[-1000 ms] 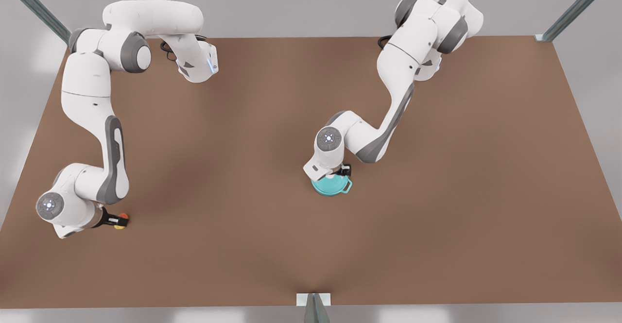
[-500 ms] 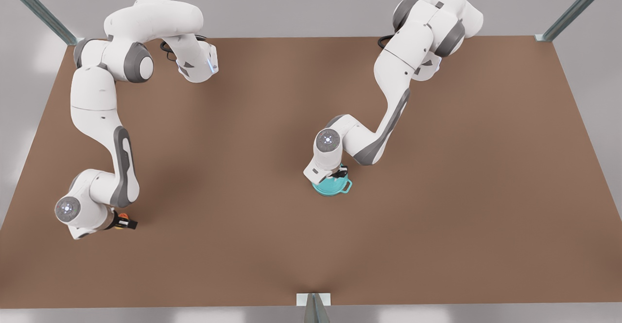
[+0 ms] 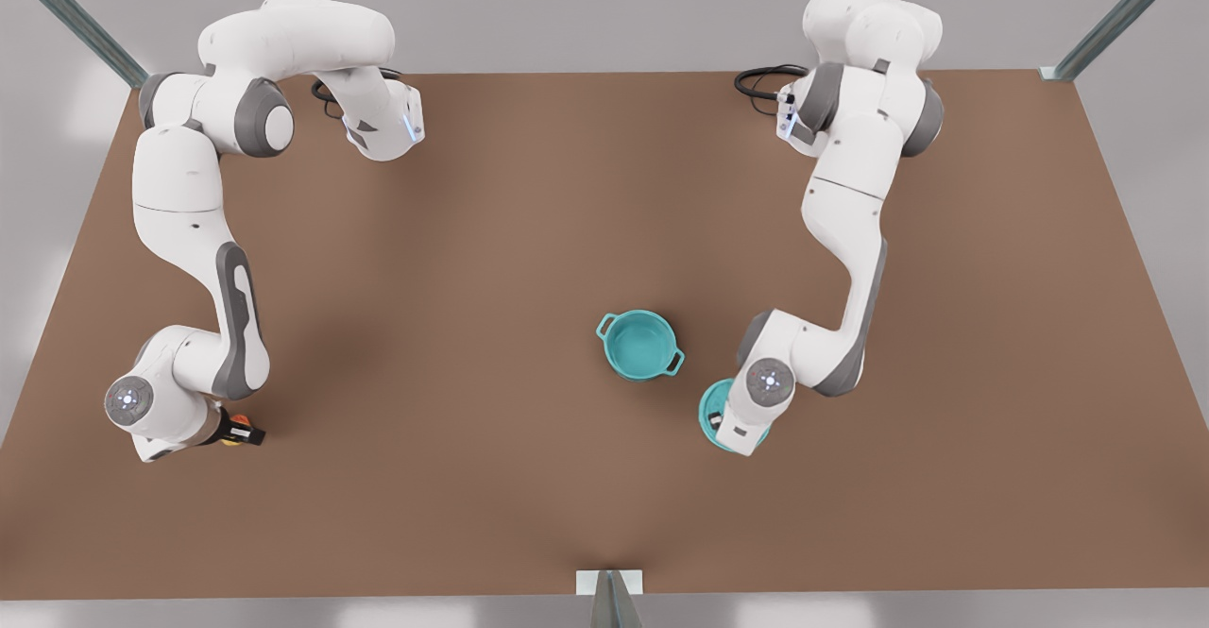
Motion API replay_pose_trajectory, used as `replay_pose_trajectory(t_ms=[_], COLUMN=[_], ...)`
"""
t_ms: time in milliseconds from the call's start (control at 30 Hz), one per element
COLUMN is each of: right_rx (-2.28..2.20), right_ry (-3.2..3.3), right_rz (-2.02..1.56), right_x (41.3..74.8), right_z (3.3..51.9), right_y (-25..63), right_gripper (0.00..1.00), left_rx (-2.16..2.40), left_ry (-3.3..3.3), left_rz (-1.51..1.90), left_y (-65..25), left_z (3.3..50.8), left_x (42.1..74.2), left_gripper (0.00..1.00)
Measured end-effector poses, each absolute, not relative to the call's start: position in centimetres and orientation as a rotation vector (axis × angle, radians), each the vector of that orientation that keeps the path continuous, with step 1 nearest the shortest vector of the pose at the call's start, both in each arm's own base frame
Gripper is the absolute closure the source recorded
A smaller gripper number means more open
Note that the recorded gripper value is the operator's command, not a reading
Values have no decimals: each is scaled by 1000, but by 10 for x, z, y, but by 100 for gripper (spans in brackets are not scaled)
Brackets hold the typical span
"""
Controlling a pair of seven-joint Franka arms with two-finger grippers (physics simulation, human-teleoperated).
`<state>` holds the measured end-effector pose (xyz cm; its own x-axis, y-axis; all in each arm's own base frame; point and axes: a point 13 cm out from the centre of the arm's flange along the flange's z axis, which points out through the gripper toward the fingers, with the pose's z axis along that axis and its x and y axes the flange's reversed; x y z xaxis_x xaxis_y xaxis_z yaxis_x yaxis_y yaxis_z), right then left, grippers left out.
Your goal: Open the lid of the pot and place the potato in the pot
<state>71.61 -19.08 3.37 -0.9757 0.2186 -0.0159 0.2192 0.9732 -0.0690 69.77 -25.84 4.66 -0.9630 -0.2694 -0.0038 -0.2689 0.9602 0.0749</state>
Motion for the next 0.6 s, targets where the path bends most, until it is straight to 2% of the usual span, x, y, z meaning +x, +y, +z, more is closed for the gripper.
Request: replay_pose_trajectory(t_ms=[33, 133, 167, 233, 267, 300, 333, 367, 400, 600], right_rx=[350, 362, 364, 366, 367, 368, 369, 370, 371, 372], right_ry=[3110, 3105, 3104, 3103, 3103, 3103, 3103, 3103, 3104, 3103], right_rz=[-111, -112, -112, -112, -112, -112, -112, -112, -112, -112], right_x=[716, 716, 716, 716, 716, 716, 716, 716, 716, 716], right_z=[35, 38, 39, 39, 39, 39, 39, 39, 38, 37], right_y=[-193, -197, -198, -198, -198, -198, -198, -198, -198, -197], right_gripper=[20, 24, 26, 25, 25, 25, 25, 25, 25, 26], left_rx=[409, 365, 367, 362, 358, 360, 363, 375, 380, 320], left_ry=[-3106, -3128, -3141, -3208, -3237, -3253, -3222, -3199, -3185, -3164], left_rz=[-113, -91, -85, -49, -41, -50, -79, -71, -53, 38], left_y=[-257, -250, -236, -220, -208, -185, -152, -129, -115, -90], left_z=[45, 62, 90, 217, 287, 353, 388, 406, 416, 444], left_x=[699, 709, 718, 732, 727, 710, 663, 629, 612, 601], left_gripper=[0, 0, 0, 0, 0, 0, 0, 0, 0, 0])
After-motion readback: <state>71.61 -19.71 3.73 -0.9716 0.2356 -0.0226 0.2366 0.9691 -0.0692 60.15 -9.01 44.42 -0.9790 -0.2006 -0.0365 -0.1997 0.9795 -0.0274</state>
